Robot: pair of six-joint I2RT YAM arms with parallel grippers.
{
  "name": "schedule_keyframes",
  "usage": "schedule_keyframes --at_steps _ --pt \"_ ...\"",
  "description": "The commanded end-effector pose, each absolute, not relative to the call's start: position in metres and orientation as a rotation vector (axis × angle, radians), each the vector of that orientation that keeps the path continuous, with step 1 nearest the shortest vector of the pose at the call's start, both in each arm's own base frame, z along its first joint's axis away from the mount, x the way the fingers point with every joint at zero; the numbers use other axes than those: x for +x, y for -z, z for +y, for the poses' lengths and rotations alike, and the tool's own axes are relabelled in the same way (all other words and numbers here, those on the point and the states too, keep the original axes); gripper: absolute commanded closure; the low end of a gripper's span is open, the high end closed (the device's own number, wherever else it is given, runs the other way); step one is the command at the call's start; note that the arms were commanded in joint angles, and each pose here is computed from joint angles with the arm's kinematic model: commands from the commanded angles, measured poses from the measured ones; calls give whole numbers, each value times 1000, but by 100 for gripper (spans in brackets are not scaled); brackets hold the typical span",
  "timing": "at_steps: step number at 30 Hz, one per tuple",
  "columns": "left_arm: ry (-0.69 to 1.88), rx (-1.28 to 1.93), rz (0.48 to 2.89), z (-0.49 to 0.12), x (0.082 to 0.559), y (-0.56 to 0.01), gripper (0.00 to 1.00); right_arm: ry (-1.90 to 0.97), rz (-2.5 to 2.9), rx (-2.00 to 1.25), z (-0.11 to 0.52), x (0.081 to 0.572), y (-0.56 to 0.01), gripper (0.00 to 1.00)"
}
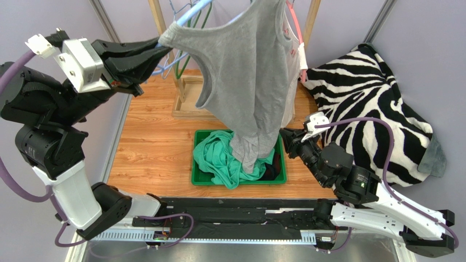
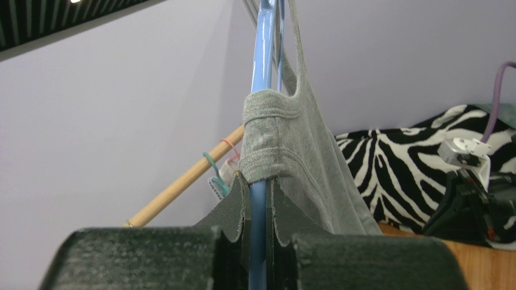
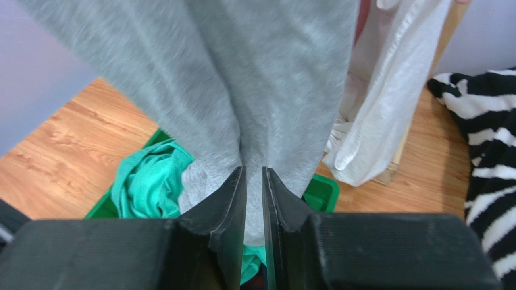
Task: Remove the tank top from the hanger
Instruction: Pick up the hanger from the clothesline.
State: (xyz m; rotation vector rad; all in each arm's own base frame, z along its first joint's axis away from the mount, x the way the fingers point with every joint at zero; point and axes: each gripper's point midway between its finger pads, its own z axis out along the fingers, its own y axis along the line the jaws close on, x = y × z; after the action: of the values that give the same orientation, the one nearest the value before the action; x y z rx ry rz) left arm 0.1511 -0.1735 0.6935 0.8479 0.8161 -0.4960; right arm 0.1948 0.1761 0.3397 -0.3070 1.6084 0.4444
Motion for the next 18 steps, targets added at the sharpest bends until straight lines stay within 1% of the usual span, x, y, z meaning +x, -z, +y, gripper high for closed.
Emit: schedule_keyframes --at_steps 1,3,4,5,7,8,10,11,13,14,18 --pt "455 910 809 -165 132 -679 100 -427 1571 -183 148 194 -367 76" --pt "448 940 862 -168 139 -660 100 -468 1519 -145 135 189 -391 68" --pt "448 947 867 -164 132 -655 100 -481 1498 -134 131 187 -399 65" --pt "458 962 907 -168 140 -643 100 -501 1477 -154 131 184 -408 58" --pt "469 968 927 -167 135 -634 100 -546 1420 -152 126 178 -432 50" --pt "487 984 975 -172 144 -618 100 -560 1402 -158 126 176 -439 45" --pt "507 991 999 -172 140 -607 100 -580 1356 -145 124 174 -456 44" --pt "525 1003 1055 -178 151 -588 100 -602 1333 -156 126 172 -463 44" --pt "536 1000 1069 -177 148 -578 100 -651 1286 -154 131 169 -478 44" --pt "550 1005 1115 -181 157 -562 100 -677 1276 -186 141 167 -481 44" --pt "580 1015 1154 -185 158 -543 100 -733 1243 -227 168 169 -494 43"
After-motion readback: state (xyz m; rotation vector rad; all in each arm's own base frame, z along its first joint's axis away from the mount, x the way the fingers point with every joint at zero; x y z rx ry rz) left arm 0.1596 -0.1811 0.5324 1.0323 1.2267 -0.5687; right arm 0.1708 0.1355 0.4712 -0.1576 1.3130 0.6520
